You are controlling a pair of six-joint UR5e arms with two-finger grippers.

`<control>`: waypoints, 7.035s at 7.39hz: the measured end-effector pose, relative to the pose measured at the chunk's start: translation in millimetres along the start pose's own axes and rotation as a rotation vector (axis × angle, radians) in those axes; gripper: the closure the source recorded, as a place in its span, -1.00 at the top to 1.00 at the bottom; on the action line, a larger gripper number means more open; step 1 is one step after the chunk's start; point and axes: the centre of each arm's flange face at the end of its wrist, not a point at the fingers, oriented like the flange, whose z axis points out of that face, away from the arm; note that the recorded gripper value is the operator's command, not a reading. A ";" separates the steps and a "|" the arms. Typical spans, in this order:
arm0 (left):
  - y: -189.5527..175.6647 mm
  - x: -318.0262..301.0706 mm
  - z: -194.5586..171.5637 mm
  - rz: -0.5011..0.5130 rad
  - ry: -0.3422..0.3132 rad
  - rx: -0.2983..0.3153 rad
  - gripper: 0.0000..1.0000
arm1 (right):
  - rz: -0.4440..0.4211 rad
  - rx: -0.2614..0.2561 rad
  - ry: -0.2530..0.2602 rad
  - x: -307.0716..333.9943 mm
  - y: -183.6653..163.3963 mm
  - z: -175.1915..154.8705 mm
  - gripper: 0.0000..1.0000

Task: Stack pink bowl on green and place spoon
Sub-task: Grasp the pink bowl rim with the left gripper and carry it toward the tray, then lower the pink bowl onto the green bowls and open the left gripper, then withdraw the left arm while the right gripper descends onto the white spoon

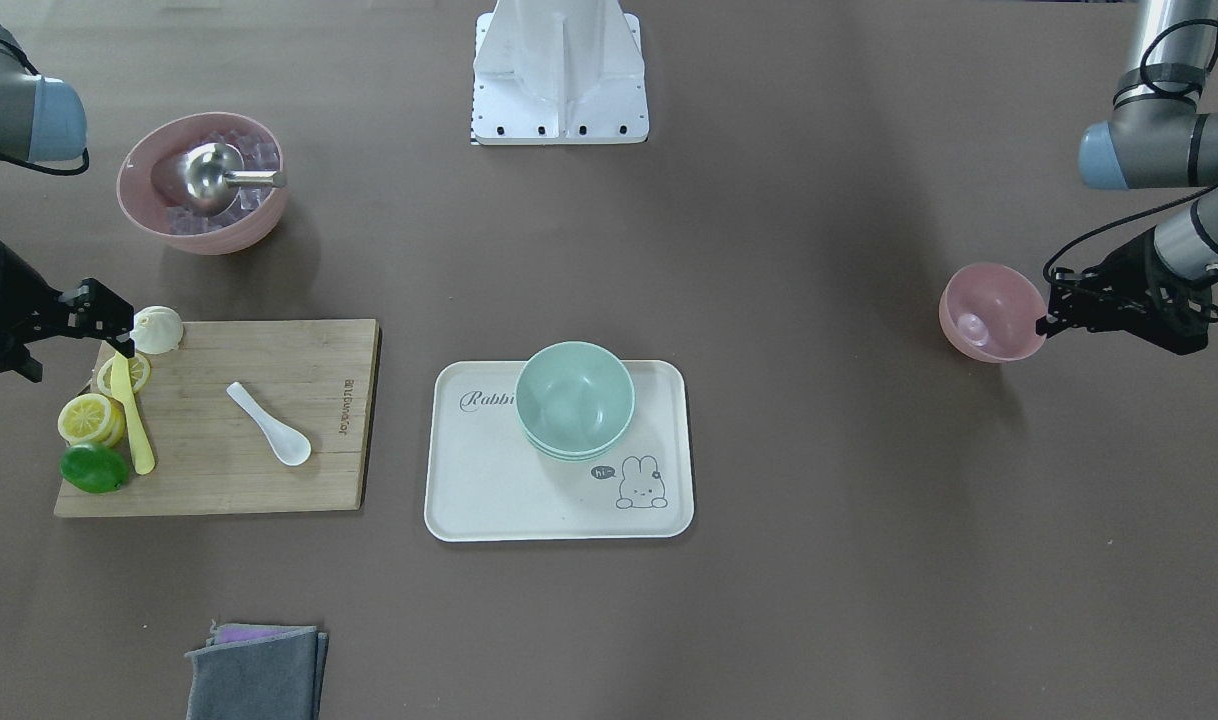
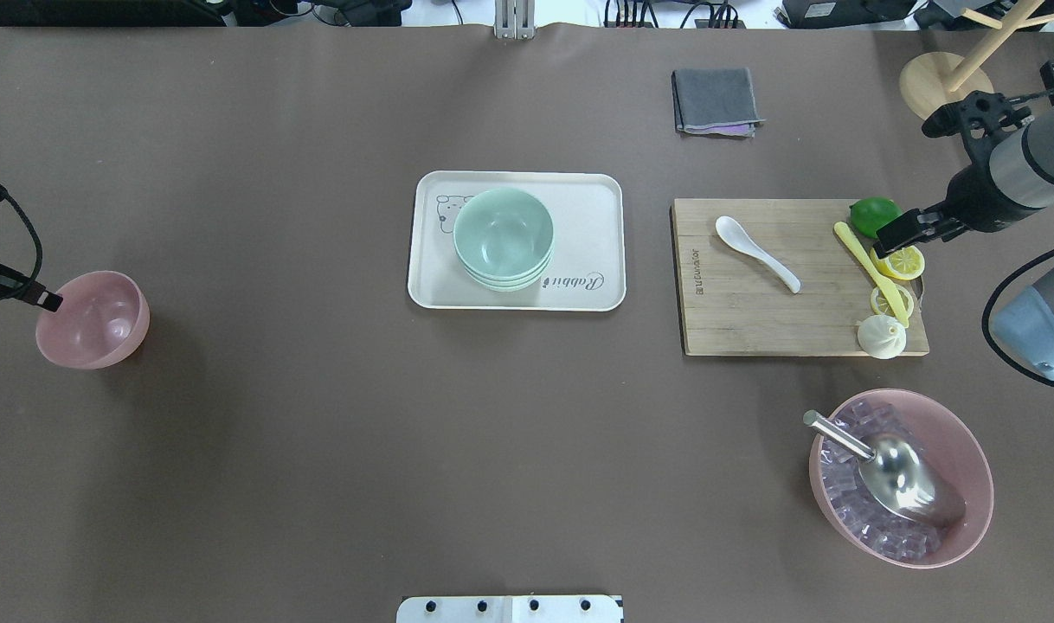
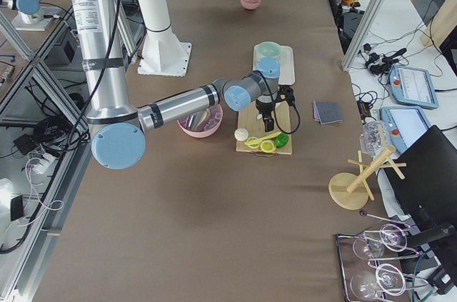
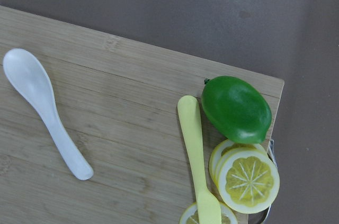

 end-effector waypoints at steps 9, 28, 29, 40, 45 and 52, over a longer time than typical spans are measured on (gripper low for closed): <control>-159.5 276.3 -97.0 -0.306 0.034 0.055 -1.00 | -0.006 0.007 -0.003 -3.6 -2.9 -2.3 1.00; -249.1 477.0 72.3 -0.451 -0.081 0.093 -0.56 | -0.008 0.006 -0.002 -4.7 -5.4 -1.0 1.00; -249.2 477.1 72.2 -0.443 -0.071 0.099 0.61 | -0.008 0.006 -0.003 -4.8 -5.5 -1.1 1.00; -205.7 291.3 -73.9 -0.357 0.128 0.136 0.97 | -0.092 0.045 -0.001 -57.4 -32.3 2.7 1.00; -31.8 -20.8 -149.6 -0.044 -0.054 0.122 1.00 | -0.333 0.045 0.005 -124.0 -46.5 30.5 1.00; 35.5 -105.4 -171.3 0.006 -0.103 0.056 1.00 | -0.451 -0.055 0.022 -115.5 -35.1 99.9 -0.41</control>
